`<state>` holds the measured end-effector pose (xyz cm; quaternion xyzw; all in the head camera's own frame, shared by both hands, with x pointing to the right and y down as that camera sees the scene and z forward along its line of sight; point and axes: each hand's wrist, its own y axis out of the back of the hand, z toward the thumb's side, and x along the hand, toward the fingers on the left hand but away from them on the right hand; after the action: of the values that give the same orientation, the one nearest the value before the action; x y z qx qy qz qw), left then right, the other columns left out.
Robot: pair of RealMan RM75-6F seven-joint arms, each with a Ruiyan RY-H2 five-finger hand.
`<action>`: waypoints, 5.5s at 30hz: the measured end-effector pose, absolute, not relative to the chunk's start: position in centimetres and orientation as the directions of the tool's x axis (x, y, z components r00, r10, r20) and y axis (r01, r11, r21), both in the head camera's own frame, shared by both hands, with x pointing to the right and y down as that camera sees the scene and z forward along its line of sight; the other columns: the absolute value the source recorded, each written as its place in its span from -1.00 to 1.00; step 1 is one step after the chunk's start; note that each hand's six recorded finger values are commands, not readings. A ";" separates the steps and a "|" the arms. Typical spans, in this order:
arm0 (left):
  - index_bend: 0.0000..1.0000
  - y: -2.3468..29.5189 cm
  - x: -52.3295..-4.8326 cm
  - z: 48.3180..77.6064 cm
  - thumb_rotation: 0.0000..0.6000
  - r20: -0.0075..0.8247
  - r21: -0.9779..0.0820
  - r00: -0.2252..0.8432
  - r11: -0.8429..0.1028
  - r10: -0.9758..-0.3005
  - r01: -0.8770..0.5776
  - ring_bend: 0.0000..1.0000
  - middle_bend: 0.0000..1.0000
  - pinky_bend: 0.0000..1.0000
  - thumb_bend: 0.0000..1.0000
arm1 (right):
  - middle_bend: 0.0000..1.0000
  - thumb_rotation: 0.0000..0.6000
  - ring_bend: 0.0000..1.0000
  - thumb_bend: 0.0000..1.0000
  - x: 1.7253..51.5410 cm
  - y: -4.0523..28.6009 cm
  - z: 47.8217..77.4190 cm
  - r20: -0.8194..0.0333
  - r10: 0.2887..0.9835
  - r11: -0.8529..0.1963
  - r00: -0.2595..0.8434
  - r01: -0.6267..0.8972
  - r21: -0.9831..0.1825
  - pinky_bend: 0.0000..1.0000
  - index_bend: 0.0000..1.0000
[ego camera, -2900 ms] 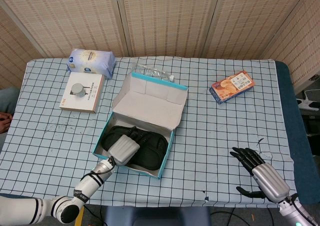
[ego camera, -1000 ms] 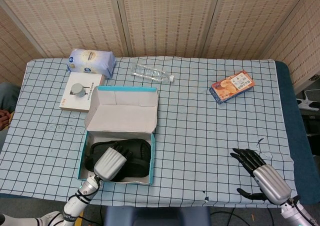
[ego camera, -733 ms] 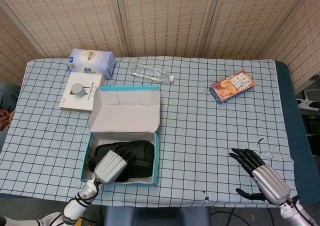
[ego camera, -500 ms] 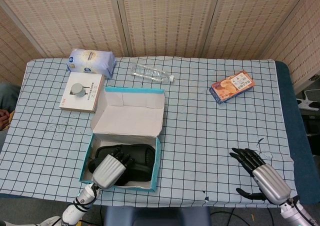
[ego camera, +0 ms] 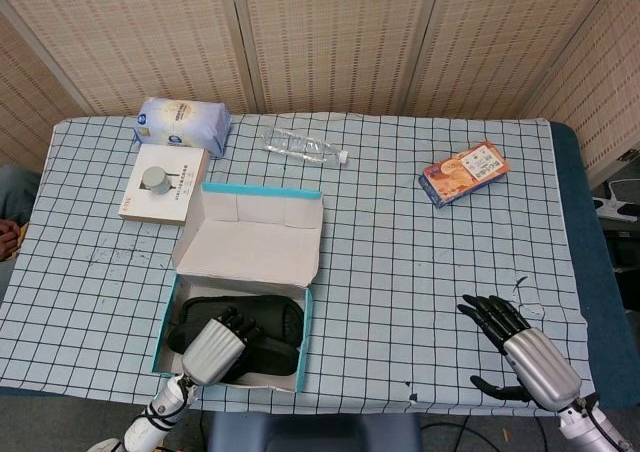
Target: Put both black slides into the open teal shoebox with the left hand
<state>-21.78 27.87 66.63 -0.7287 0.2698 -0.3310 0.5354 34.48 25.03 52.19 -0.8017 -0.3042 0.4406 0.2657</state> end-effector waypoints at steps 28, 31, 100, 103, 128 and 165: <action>-1.00 28.3 -22.1 65.8 1.00 0.281 -0.937 0.662 -0.348 -0.695 0.033 -1.00 -1.00 -0.84 -0.25 | -1.00 0.95 -1.00 -0.68 34.6 25.0 52.0 -0.541 0.728 -0.668 0.420 0.259 -0.698 -1.00 -1.00; -1.00 27.9 -22.1 65.0 1.00 0.284 -0.931 0.663 -0.364 -0.692 0.018 -1.00 -1.00 -0.85 -0.24 | -1.00 0.94 -1.00 -0.68 34.6 25.0 52.1 -0.543 0.727 -0.670 0.420 0.258 -0.696 -1.00 -1.00; -0.75 26.6 -29.5 58.5 0.83 0.493 -0.848 0.521 -0.520 -0.697 0.106 -0.82 -0.69 -0.85 0.25 | -1.00 0.94 -1.00 -0.68 34.2 24.6 51.2 -0.535 0.722 -0.670 0.438 0.248 -0.700 -1.00 -1.00; -0.66 27.5 -30.0 58.5 0.85 0.502 -0.845 0.516 -0.521 -0.694 0.121 -0.79 -0.61 -0.84 0.24 | -1.00 0.94 -1.00 -0.68 34.3 24.5 51.1 -0.531 0.727 -0.665 0.436 0.252 -0.703 -1.00 -1.00; -0.40 28.9 -32.3 60.1 1.00 0.548 -0.814 0.472 -0.571 -0.691 0.109 -0.34 -0.22 -0.45 0.20 | -1.00 0.95 -1.00 -0.68 33.9 24.6 51.2 -0.534 0.726 -0.665 0.434 0.243 -0.707 -1.00 -1.00; -0.19 31.4 -34.7 64.5 1.00 0.663 -0.690 0.464 -0.720 -0.588 0.075 -0.16 -0.02 -0.18 0.22 | -1.00 0.94 -1.00 -0.68 32.7 24.8 50.2 -0.521 0.734 -0.648 0.436 0.222 -0.728 -1.00 -1.00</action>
<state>-34.72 31.40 64.52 -0.7862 0.1630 -0.4916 0.3370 32.75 24.85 50.16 -0.7951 -0.3005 0.4381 0.2925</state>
